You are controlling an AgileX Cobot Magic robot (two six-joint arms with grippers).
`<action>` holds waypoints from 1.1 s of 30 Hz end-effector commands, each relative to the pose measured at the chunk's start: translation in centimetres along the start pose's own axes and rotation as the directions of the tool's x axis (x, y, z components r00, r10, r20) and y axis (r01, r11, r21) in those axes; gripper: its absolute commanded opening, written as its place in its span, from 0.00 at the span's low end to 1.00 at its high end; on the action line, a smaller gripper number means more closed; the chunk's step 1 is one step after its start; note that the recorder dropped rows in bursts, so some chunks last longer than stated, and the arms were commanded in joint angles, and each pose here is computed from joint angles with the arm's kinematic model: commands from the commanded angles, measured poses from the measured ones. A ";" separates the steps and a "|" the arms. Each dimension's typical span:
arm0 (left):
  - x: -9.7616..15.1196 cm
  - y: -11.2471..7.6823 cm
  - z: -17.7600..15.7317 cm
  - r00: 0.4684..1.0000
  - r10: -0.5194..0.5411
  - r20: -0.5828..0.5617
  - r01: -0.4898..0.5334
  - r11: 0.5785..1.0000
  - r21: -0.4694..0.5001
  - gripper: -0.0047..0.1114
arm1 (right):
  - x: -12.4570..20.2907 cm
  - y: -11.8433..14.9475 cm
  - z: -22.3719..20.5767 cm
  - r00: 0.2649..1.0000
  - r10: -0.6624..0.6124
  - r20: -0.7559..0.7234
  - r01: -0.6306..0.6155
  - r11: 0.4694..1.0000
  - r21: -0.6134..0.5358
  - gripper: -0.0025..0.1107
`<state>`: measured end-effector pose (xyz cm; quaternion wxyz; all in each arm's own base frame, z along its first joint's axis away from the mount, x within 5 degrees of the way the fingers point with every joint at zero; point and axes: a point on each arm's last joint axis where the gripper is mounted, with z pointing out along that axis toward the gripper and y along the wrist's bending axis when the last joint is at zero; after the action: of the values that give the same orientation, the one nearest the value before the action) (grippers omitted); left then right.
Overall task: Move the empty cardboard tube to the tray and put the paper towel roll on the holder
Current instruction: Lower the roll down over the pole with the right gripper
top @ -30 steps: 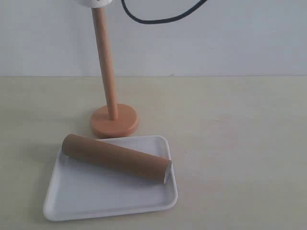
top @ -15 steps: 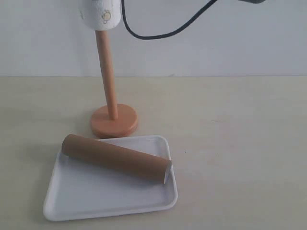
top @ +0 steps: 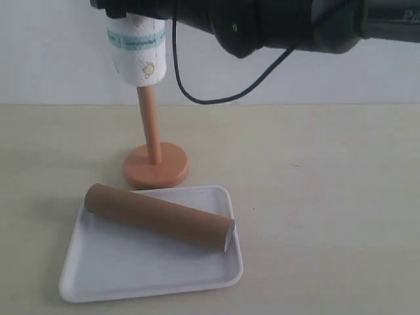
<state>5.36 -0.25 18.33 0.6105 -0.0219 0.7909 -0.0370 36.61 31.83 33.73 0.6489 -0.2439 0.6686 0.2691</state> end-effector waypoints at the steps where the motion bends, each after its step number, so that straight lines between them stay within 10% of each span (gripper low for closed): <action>1: 0.1 0.0 0.0 1.000 0.004 0.003 -0.005 1.000 0.009 0.08 | 0.8 0.1 -0.4 0.999 0.007 0.052 -0.006 1.000 -0.018 0.02; 9: 0.1 0.0 0.0 1.000 0.004 0.003 -0.005 1.000 0.009 0.08 | 6.4 -0.3 0.8 0.999 0.049 -0.018 -0.049 0.999 -0.010 0.05; 14: 0.1 0.0 0.0 1.000 0.004 0.003 -0.005 1.000 0.009 0.08 | 8.5 -0.4 1.5 0.997 0.053 -0.063 -0.053 0.999 -0.004 0.56; 26: 0.1 0.0 0.0 1.000 0.004 0.003 -0.005 1.000 0.009 0.08 | 11.5 -0.6 2.1 0.986 0.072 -0.152 -0.071 0.997 0.011 0.58; 33: 0.1 0.0 0.0 1.000 0.004 0.003 -0.005 1.000 0.009 0.08 | 11.9 -0.7 1.9 0.975 0.010 -0.224 -0.008 1.000 0.012 0.94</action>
<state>5.36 -0.25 18.33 0.6105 -0.0219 0.7909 -0.0370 38.04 33.04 20.76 0.5603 -0.2630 0.7478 0.2399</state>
